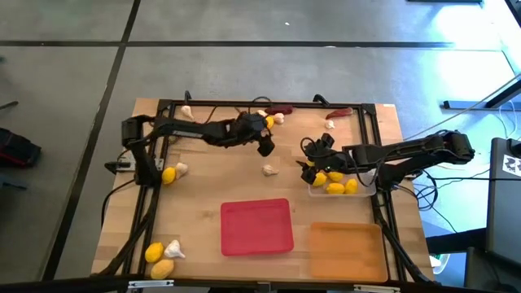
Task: Sort produce into baskets
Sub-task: Put the yellow lemon into the transparent bin
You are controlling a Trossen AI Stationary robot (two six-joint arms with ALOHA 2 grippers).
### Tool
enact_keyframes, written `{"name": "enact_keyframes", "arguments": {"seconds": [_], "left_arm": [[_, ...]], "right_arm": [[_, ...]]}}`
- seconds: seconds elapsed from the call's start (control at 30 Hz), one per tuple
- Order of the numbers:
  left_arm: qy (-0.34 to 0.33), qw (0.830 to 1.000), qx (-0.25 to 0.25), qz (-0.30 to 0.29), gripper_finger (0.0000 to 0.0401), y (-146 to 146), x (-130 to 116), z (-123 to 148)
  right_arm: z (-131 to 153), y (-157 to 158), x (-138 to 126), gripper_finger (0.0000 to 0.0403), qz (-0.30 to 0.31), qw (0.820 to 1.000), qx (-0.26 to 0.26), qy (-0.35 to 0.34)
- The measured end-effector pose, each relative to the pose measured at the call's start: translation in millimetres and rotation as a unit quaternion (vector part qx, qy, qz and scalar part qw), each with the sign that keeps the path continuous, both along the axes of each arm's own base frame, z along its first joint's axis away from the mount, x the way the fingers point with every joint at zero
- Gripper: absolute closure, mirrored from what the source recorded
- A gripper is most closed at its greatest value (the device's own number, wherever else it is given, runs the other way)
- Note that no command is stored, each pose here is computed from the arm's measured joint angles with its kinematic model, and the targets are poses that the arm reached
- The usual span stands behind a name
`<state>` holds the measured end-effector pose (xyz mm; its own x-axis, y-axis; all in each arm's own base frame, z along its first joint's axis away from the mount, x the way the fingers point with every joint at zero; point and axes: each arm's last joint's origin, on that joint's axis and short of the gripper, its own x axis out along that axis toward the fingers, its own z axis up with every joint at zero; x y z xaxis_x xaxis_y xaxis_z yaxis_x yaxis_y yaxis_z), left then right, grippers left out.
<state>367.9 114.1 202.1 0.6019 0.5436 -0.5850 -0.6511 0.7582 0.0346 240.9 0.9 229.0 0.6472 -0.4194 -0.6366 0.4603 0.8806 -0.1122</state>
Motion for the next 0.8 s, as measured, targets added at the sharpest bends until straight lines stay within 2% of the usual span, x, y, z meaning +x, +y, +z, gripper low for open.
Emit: {"name": "enact_keyframes", "arguments": {"seconds": [0.17, 0.33, 0.53, 0.8], "left_arm": [[0.022, 0.999, -0.007, 0.043, 0.0135, 27.8, 11.0, -11.6], [0.024, 0.997, -0.021, 0.073, 0.0135, 48.3, 11.3, -27.9], [0.043, 0.995, -0.033, 0.088, 0.0135, 62.8, 9.9, -50.7], [0.031, 0.995, -0.048, 0.084, 0.0135, 75.3, 10.5, -62.6]], "right_arm": [[-1.7, -0.4, 0.2, 0.0109, -0.003, 1.0, -0.009, 0.009], [-2.6, -0.4, 0.0, 0.0109, -0.002, 1.0, -0.009, 0.013], [-2.5, -0.4, 0.0, 0.0109, -0.002, 1.0, -0.009, 0.012], [-2.1, -0.4, 0.4, 0.0109, -0.003, 1.0, -0.009, 0.009]]}}
